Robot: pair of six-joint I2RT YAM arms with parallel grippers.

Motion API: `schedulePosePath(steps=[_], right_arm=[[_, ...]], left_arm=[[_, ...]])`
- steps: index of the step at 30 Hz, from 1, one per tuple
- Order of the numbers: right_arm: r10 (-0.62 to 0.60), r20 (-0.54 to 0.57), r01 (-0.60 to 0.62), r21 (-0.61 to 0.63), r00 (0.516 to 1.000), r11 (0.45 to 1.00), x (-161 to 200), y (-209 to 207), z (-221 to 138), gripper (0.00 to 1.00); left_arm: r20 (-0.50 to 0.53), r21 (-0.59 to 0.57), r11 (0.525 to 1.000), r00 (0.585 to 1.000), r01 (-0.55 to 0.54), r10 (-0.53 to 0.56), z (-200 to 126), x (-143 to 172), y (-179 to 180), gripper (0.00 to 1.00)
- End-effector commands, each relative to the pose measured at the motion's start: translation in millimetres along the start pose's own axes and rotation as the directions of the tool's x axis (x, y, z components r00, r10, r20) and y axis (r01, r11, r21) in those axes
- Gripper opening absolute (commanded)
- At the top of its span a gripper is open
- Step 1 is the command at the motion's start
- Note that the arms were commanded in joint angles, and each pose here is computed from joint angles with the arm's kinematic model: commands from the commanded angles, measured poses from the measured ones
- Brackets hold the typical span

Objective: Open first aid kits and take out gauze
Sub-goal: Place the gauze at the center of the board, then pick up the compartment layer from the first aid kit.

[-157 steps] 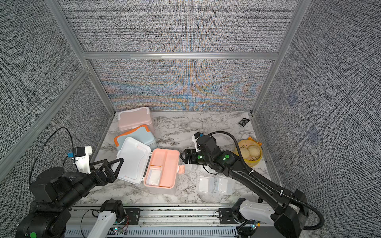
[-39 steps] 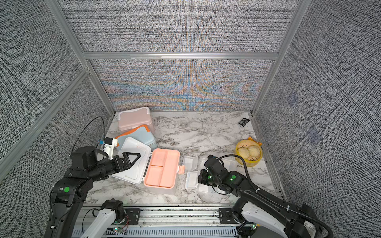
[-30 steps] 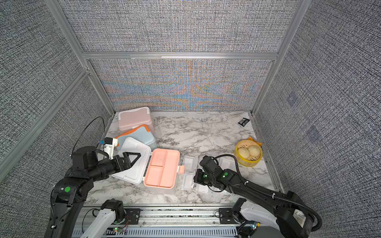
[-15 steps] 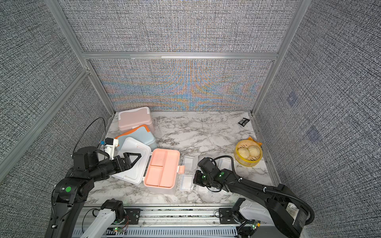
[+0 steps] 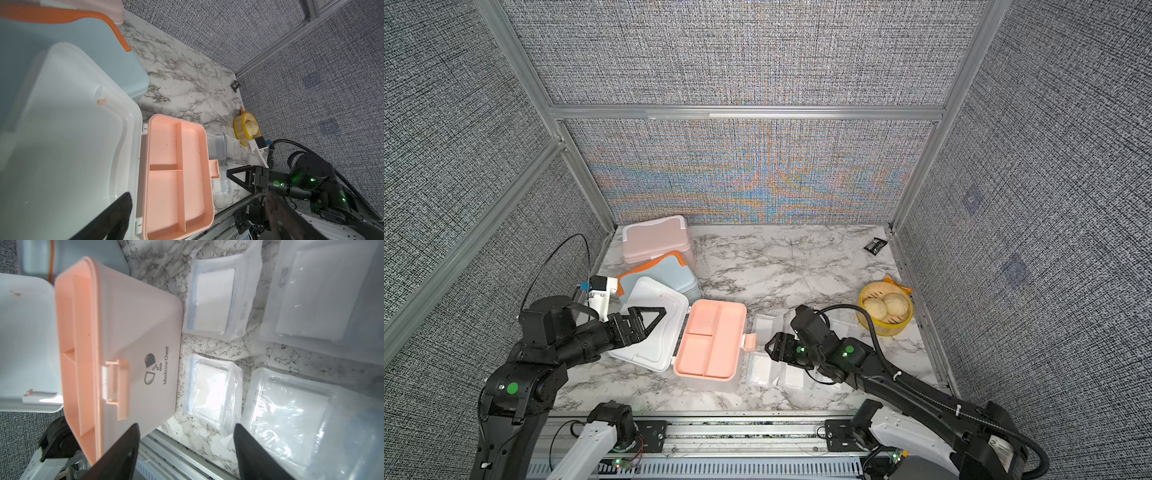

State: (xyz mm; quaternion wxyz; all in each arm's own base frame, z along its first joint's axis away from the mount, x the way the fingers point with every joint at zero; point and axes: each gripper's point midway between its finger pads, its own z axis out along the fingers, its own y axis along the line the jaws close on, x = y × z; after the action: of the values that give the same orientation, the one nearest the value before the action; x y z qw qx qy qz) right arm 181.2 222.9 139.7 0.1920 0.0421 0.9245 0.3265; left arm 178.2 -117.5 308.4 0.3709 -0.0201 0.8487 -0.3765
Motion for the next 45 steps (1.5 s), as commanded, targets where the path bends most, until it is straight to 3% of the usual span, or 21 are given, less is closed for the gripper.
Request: schedulePosePath(steps=[1,7,15,20,24,28,33,41,45], right_arm=[[-0.087,0.035,0.084,0.066,0.996,0.994,-7.6,-3.0,-20.4,0.80],[-0.228,0.087,0.222,0.076,0.970,0.972,-24.6,37.9,-42.1,0.83],[-0.373,0.052,0.370,0.051,0.926,0.928,-31.2,109.0,-23.8,0.82],[-0.416,0.018,0.414,0.072,0.909,0.907,-32.9,140.7,-3.8,0.74],[-0.403,-0.016,0.403,0.101,0.915,0.910,-32.3,157.0,16.4,0.68],[-0.330,-0.044,0.332,0.218,0.943,0.918,-38.2,154.2,34.1,0.58],[-0.294,-0.084,0.305,0.341,0.952,0.890,-38.9,150.5,51.6,0.54],[-0.261,-0.133,0.293,0.427,0.956,0.855,-33.9,146.6,83.8,0.50],[-0.250,-0.147,0.289,0.451,0.957,0.844,-32.9,145.0,98.7,0.42]], left_arm=[[0.076,0.009,0.998,0.995,-0.065,0.064,-12.1,-12.9,-10.5,1.00],[0.245,0.024,0.987,0.958,-0.161,0.150,-48.7,-25.5,-32.4,0.99],[0.302,-0.017,0.984,0.937,-0.178,0.175,-63.8,-22.2,-29.0,0.99],[0.248,-0.101,0.984,0.954,-0.146,0.167,-58.7,-13.0,-8.4,1.00],[0.135,-0.167,0.981,0.984,-0.097,0.120,-39.8,0.7,15.9,1.00],[0.024,-0.189,0.980,0.997,-0.063,0.068,-22.3,15.4,30.7,0.99],[-0.063,-0.225,0.972,0.997,-0.068,0.055,-12.8,26.2,43.7,0.99],[-0.074,-0.225,0.970,0.994,-0.096,0.081,-14.5,29.7,44.3,0.99],[-0.077,-0.221,0.970,0.993,-0.100,0.085,-14.3,30.7,44.1,1.00]])
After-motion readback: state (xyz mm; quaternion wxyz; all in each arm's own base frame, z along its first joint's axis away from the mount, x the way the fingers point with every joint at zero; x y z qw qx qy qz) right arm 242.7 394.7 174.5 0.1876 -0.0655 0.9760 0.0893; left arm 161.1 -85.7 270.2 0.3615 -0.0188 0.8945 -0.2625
